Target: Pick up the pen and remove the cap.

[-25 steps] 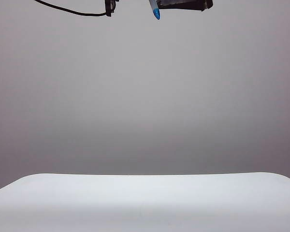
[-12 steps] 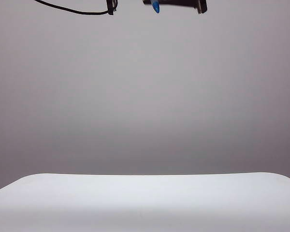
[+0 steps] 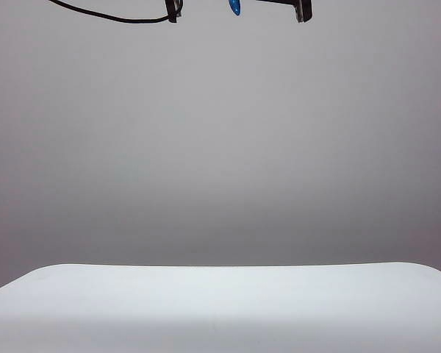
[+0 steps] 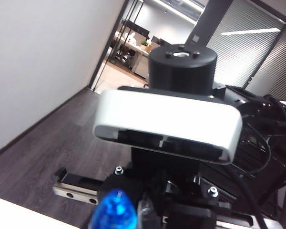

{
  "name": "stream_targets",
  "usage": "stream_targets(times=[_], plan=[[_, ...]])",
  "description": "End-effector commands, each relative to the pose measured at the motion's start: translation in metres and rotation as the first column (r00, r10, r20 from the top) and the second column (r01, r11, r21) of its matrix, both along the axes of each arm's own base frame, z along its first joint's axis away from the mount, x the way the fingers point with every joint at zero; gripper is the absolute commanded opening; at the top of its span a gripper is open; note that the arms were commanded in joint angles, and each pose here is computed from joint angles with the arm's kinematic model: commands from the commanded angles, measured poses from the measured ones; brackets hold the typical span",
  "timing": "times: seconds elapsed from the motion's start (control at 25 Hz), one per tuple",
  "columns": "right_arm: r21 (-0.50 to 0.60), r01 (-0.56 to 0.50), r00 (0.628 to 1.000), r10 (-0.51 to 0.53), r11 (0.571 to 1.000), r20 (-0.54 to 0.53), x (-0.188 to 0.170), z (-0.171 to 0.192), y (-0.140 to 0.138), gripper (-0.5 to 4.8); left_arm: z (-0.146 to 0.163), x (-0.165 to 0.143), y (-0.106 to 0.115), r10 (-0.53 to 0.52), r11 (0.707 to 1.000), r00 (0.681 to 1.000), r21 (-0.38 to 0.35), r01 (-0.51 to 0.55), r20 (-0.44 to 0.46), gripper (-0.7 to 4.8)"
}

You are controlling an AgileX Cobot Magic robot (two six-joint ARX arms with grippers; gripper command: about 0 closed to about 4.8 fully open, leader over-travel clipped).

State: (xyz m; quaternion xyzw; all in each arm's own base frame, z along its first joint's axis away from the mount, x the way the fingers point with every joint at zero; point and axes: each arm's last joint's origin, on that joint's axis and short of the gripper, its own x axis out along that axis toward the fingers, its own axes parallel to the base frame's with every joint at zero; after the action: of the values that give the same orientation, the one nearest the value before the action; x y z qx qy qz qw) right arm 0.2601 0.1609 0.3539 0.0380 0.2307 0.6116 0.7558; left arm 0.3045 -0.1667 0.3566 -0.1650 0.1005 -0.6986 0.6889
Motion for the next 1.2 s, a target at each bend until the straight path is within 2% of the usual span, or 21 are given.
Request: stream_targets(times=[0.04,0.36,0.72,1.04,1.2], plan=[[-0.033,-0.013,0.999,0.012,0.999,-0.029,0.000,-0.006,0.000,-0.06,0.004,-0.002,-0.001,-0.021,1.000,1.000,-0.006,0.021,0.011,-0.06],[-0.074,-0.026,0.999,0.023,0.997,-0.046,-0.003,-0.012,-0.002,-0.06,0.006,-0.002,0.000,-0.008,1.000,0.999,-0.020,0.009,0.036,-0.06],[-0.087,-0.027,0.997,0.021,0.996,-0.070,-0.003,-0.021,-0.002,-0.06,0.013,-0.001,0.000,0.077,0.994,0.995,-0.079,-0.072,0.062,-0.06],[-0.098,-0.029,0.996,0.021,0.995,-0.086,-0.003,-0.030,-0.002,-0.06,0.013,-0.001,0.000,0.088,0.993,0.994,-0.086,-0.082,0.070,-0.06],[-0.102,-0.030,0.995,0.020,0.994,-0.096,-0.003,-0.031,-0.002,-0.06,0.014,0.001,0.003,0.151,0.985,0.982,-0.100,-0.139,0.117,-0.06]])
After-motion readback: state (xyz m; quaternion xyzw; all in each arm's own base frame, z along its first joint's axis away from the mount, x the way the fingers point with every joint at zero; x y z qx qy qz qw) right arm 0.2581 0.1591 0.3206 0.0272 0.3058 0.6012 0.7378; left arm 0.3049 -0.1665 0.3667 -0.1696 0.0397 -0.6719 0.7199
